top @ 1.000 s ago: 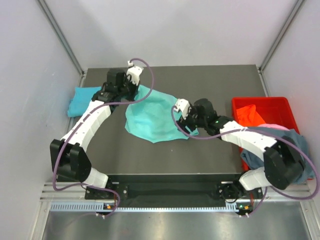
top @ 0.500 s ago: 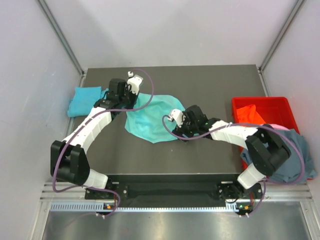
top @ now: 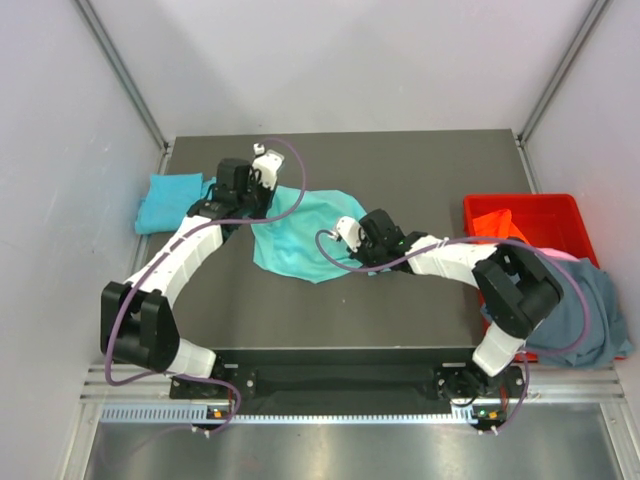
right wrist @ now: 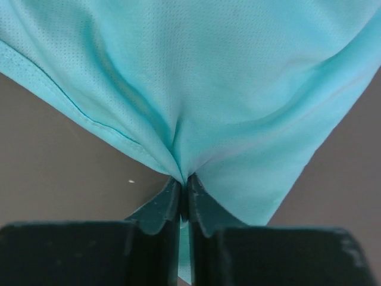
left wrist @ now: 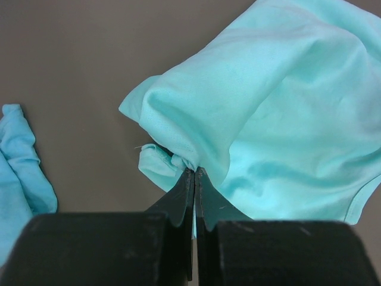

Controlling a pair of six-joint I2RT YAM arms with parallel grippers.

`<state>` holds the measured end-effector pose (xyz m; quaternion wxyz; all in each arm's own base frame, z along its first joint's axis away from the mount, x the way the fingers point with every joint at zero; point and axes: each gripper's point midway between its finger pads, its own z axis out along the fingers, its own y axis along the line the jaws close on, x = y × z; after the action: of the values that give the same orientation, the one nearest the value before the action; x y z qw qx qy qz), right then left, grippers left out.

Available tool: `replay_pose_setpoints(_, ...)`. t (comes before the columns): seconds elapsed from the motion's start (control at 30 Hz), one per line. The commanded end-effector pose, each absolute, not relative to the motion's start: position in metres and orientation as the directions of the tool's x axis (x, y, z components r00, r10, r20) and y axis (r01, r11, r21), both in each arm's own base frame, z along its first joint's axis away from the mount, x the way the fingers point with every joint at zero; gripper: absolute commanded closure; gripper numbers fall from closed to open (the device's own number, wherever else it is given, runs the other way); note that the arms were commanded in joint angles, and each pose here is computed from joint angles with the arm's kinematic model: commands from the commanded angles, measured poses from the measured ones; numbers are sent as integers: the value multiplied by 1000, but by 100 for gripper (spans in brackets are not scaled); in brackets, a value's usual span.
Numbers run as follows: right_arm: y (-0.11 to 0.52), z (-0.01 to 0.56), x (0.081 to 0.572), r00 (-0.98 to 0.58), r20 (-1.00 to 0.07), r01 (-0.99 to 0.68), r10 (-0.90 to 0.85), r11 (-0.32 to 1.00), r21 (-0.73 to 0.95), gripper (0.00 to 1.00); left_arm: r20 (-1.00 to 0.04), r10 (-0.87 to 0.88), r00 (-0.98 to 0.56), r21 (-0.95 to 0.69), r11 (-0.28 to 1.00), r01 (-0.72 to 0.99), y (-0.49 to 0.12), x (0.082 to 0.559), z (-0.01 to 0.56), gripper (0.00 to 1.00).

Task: Fold and stack the t-shirts
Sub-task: Flatten the tshirt out

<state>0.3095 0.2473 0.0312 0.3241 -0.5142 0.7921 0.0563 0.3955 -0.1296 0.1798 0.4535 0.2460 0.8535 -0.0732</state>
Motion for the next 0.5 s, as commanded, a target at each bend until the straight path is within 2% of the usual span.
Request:
replay_pose_setpoints(0.0,256,71,326,-208,-630,-805,-748,497,-324,100,-859,323,-398,121,882,455,-124,401,205,100)
replay_pose_setpoints(0.13,253,116,333,-145,-691,-754,-708,531,-385,100,-874,311,-374,134,893,429,-117,403,219,100)
replay_pose_setpoints(0.27,251,195,334,-19,-778,-692,-627,570,-443,100,-885,331,-327,186,896,404,-109,408,243,100)
replay_pose_setpoints(0.47,252,274,335,59,-819,-663,-571,591,-460,100,-913,333,-237,228,896,380,-107,412,299,100)
